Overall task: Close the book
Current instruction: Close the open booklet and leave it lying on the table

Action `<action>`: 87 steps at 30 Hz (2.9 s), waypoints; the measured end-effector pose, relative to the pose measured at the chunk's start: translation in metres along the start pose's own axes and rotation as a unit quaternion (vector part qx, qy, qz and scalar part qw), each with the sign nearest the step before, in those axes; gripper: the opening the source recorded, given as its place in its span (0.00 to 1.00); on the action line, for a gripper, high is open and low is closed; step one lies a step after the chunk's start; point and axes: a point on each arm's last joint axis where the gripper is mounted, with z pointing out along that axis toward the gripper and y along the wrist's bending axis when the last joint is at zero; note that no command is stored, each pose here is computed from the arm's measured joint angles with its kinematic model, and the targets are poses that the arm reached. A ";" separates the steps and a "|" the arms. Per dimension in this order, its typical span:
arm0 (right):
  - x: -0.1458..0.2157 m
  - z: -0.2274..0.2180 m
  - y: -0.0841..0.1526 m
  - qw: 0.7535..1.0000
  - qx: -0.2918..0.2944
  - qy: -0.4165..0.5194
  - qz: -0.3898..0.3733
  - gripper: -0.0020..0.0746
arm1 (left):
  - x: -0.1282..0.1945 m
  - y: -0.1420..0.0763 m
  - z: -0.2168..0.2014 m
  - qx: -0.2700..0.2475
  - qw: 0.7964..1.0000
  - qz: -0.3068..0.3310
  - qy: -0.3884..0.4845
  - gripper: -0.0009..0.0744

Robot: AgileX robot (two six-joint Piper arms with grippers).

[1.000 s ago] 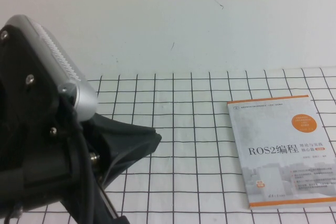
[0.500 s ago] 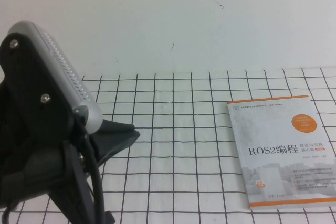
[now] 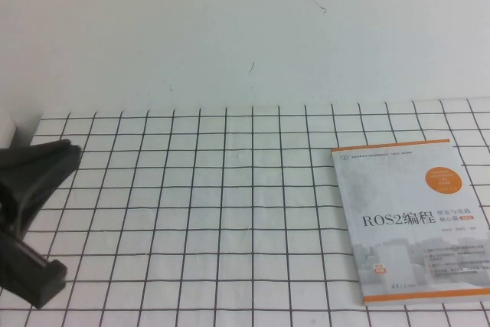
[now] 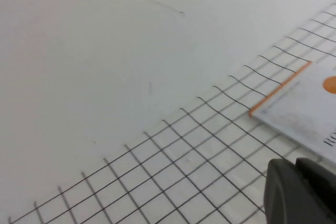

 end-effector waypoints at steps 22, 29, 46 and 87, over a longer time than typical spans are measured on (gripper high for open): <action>0.000 0.000 0.000 1.000 0.000 0.000 0.000 0.02 | 0.204 0.002 -0.037 -0.278 0.948 -0.155 -0.004 0.01; 0.000 0.000 0.000 1.000 0.000 0.000 0.000 0.02 | 0.219 -0.001 -0.035 -0.275 0.947 -0.164 0.041 0.01; 0.000 0.000 0.000 1.000 0.000 0.000 0.000 0.02 | 0.219 -0.001 -0.035 -0.274 0.947 -0.164 0.039 0.01; 0.101 0.050 -0.005 0.986 0.107 0.098 0.085 0.02 | 0.219 -0.001 -0.035 -0.274 0.948 -0.154 0.041 0.01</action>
